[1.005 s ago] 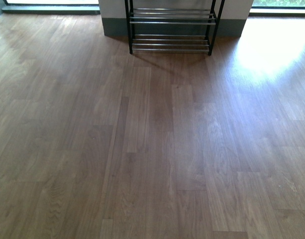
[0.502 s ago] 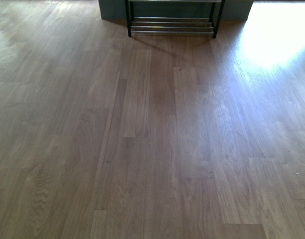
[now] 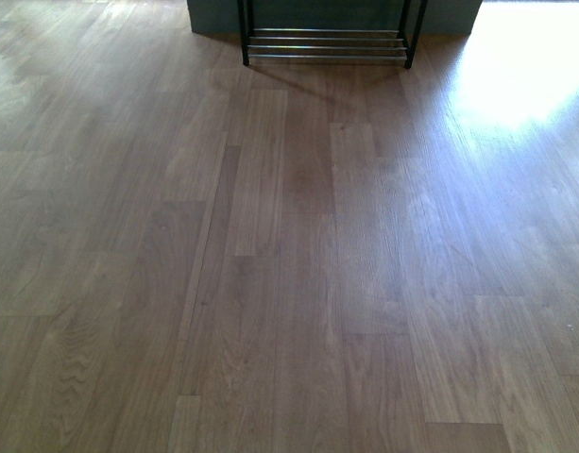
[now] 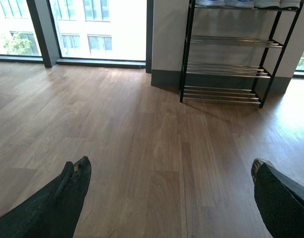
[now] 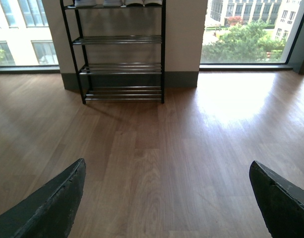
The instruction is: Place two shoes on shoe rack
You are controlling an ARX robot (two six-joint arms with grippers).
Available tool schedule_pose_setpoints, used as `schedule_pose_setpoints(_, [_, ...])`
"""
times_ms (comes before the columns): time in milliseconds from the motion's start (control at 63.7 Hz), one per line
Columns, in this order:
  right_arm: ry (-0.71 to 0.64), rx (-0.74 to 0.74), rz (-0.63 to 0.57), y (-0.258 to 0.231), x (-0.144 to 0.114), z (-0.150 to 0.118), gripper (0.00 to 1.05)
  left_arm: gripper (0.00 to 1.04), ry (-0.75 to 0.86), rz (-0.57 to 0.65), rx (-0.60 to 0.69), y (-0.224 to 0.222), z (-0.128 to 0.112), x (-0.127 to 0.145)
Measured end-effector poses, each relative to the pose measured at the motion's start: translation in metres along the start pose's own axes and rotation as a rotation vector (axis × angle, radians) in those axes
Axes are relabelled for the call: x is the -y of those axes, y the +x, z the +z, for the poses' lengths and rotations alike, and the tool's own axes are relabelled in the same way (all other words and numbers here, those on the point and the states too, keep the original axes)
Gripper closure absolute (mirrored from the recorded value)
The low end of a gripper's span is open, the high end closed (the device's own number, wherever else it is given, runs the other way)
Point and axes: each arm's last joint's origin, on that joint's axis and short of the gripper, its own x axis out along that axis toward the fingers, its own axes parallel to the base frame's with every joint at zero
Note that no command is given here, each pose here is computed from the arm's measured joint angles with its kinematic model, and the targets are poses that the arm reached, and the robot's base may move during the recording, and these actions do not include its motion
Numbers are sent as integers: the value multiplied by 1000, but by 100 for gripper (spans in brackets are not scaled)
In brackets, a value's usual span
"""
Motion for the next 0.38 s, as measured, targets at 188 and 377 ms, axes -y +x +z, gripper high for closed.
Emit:
schedule_pose_setpoints(188, [0, 0, 0, 0, 0, 0, 9, 9, 0, 0, 0, 0, 0, 0])
schedule_pose_setpoints(377, [0, 0, 0, 0, 0, 0, 9, 9, 0, 0, 0, 0, 0, 0])
